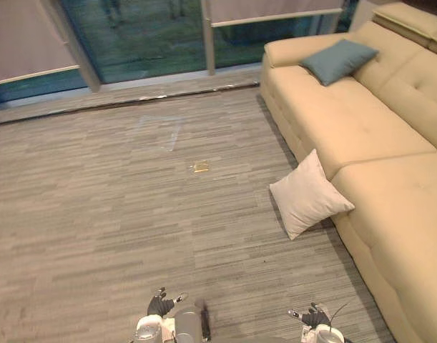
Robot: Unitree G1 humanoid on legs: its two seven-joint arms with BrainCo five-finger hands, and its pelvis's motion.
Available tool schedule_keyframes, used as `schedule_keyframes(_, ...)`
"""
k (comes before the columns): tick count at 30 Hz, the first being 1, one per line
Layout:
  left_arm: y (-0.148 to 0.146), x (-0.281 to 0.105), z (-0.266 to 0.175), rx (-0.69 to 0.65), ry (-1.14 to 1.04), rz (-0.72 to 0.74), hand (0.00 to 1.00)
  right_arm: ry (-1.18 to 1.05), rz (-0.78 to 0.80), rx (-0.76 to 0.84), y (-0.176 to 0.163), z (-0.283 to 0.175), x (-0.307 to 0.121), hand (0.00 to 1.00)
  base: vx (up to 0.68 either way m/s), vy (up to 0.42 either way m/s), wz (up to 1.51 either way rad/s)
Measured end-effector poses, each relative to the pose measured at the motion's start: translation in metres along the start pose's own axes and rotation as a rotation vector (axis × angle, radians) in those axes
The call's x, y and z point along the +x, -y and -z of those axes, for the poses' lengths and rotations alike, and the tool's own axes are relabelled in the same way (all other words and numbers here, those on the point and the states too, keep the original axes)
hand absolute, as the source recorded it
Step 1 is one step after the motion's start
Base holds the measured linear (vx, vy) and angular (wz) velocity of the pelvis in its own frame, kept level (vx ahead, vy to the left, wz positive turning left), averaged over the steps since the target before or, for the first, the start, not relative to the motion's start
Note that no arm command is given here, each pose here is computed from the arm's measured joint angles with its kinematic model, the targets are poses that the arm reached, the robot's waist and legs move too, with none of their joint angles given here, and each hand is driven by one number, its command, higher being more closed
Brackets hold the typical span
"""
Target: Pick up cushions and gather them together orderly.
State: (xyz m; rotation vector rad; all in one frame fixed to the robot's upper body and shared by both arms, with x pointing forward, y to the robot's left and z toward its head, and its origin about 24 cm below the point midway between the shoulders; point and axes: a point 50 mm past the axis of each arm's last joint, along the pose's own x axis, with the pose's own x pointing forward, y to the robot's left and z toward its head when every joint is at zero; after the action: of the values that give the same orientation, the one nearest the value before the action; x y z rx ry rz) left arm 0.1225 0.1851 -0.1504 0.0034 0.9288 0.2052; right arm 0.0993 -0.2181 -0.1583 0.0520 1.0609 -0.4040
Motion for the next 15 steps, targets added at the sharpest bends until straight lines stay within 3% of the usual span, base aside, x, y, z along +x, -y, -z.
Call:
schedule_keyframes(8,-0.010,0.002,0.002,0.064,-0.025,-0.018,0.00,0.024,-0.059,-0.017,-0.020,-0.006,0.000,0.00,0.53,0.269,-0.92)
schedule_keyframes(15,-0.008,0.003,0.004,0.116,-0.050,-0.005,0.00,0.109,-0.108,-0.090,-0.033,-0.029,0.001,0.00,0.39,0.094,-0.48)
